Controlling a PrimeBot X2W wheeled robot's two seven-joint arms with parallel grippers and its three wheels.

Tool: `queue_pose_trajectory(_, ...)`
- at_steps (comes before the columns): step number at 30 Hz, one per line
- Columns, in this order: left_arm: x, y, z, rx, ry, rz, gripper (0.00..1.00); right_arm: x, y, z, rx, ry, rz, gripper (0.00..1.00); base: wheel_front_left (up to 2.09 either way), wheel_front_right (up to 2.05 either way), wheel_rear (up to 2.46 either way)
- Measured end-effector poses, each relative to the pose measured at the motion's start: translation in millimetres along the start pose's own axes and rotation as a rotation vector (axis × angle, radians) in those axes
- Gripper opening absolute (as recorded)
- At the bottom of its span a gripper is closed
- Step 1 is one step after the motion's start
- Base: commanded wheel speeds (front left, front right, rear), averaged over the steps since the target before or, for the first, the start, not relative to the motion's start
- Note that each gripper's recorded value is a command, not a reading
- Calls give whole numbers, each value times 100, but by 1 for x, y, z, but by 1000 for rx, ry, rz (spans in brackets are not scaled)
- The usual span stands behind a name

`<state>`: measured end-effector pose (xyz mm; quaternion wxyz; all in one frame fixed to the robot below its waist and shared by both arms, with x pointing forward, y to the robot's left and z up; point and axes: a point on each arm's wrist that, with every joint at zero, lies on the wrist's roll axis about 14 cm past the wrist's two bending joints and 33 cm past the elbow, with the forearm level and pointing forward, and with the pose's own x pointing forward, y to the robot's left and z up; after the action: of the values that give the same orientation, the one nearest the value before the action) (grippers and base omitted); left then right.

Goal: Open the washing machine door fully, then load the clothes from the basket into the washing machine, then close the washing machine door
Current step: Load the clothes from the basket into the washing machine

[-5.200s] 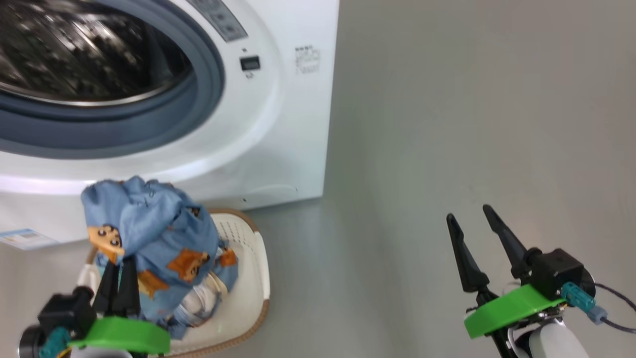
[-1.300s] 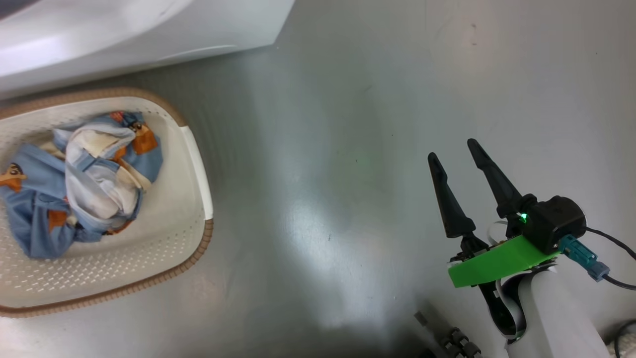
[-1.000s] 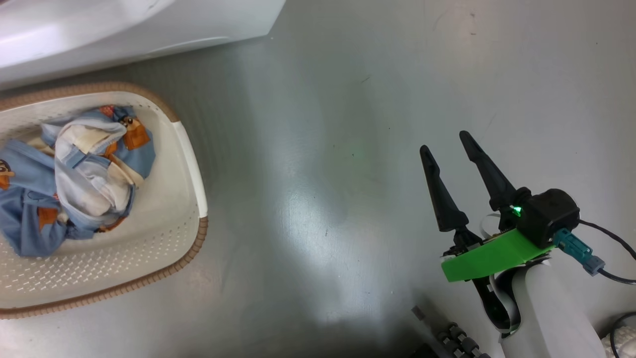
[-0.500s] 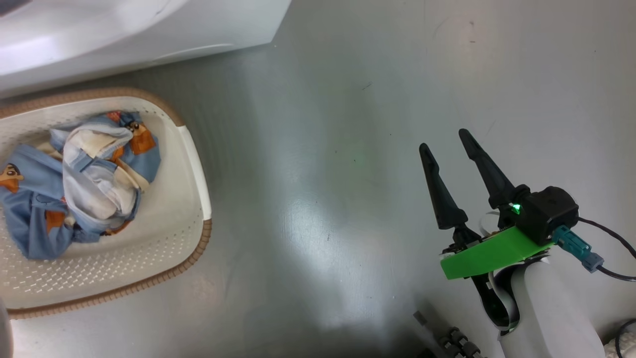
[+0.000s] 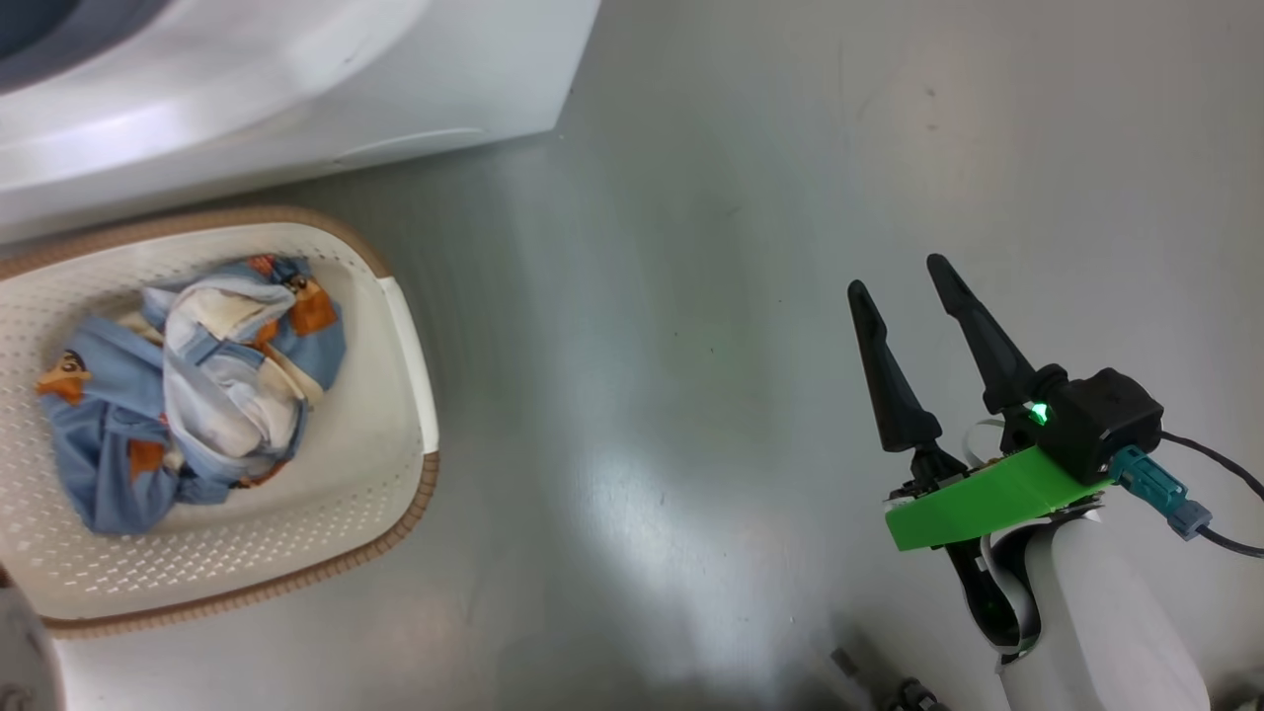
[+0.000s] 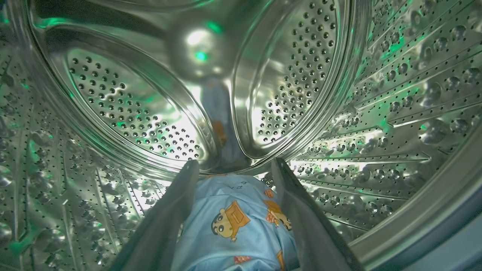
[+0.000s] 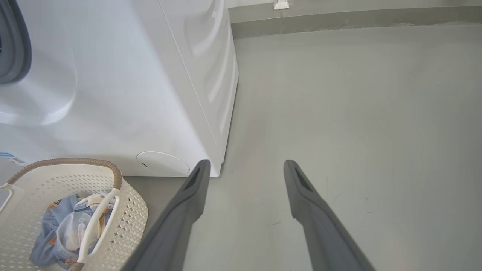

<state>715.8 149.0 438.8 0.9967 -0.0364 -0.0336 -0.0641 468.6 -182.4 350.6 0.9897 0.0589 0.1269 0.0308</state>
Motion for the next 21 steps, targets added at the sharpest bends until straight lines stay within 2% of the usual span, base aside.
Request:
queue_pose_trajectory(14, -48, 8, 22, -36, -13, 28, 100, -2, 7, 37, 0, -90, 18, 100, 0, 0, 0)
queue_pose_trajectory(21, -87, 12, 27, -50, -10, 54, 100, -9, 11, 57, 1, -137, 23, 100, 0, 0, 0)
